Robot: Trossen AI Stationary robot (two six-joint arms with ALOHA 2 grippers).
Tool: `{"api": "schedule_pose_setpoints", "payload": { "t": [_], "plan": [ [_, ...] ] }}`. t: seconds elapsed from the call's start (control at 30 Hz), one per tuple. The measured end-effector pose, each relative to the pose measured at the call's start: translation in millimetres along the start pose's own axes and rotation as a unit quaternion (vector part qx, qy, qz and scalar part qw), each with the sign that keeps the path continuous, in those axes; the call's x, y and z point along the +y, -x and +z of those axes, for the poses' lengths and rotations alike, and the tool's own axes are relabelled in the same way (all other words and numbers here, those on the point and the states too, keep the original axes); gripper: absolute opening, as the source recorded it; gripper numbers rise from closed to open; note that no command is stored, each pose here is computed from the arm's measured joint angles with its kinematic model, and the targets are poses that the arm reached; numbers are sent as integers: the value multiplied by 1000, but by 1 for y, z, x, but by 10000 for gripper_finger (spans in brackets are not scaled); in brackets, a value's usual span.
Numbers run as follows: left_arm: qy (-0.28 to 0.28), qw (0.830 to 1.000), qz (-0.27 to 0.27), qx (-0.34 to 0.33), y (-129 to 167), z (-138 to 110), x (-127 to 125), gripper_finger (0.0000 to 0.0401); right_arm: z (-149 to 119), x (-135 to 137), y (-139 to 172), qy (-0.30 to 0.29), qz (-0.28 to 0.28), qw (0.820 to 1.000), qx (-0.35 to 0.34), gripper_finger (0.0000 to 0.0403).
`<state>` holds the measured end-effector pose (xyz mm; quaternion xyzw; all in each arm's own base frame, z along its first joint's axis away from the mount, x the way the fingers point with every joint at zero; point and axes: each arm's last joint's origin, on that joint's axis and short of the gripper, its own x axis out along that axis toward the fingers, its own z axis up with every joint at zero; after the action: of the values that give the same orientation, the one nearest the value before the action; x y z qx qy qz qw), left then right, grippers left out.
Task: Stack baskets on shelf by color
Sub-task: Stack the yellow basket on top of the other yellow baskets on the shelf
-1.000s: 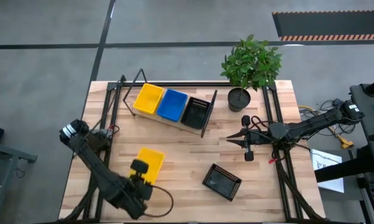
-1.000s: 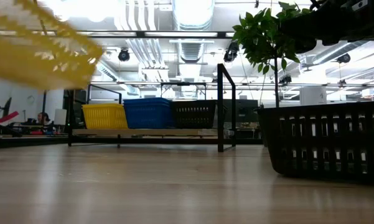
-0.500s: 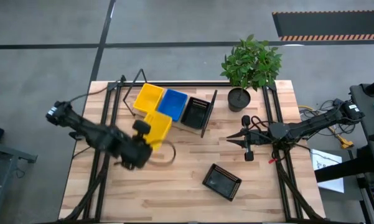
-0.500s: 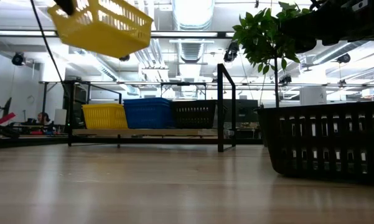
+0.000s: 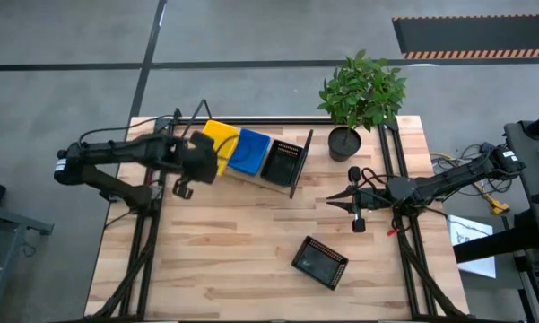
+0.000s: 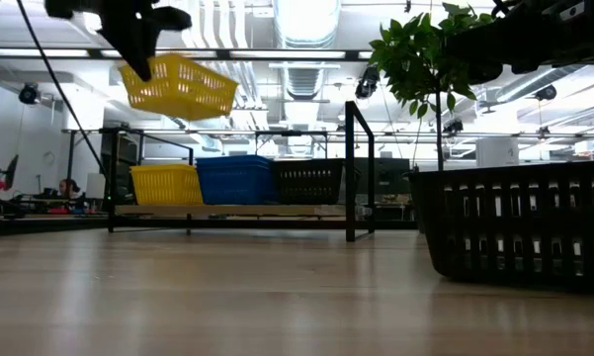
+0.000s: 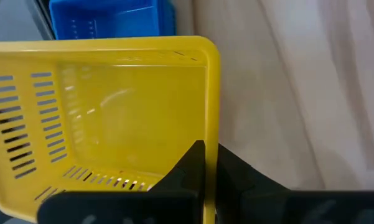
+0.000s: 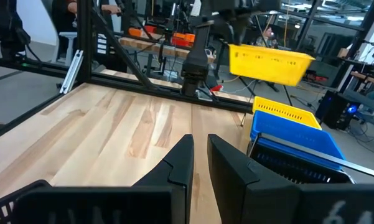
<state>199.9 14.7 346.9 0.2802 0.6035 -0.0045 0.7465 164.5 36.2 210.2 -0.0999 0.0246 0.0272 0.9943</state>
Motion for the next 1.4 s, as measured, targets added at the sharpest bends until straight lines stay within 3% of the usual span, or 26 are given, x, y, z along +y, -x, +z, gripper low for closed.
{"api": "schedule_pose_setpoints", "payload": {
  "t": [0.53,0.9,1.4],
  "plan": [
    [42,999,-24,-21,-30,-35,52,0,-1,0,0,4,1,1000,3,38],
    [42,998,-35,5,-70,-53,53,0,-1,0,0,4,1,1000,3,38],
    [53,998,-40,19,-88,-61,51,0,-1,0,0,4,1,1000,4,38]
  ]
}}
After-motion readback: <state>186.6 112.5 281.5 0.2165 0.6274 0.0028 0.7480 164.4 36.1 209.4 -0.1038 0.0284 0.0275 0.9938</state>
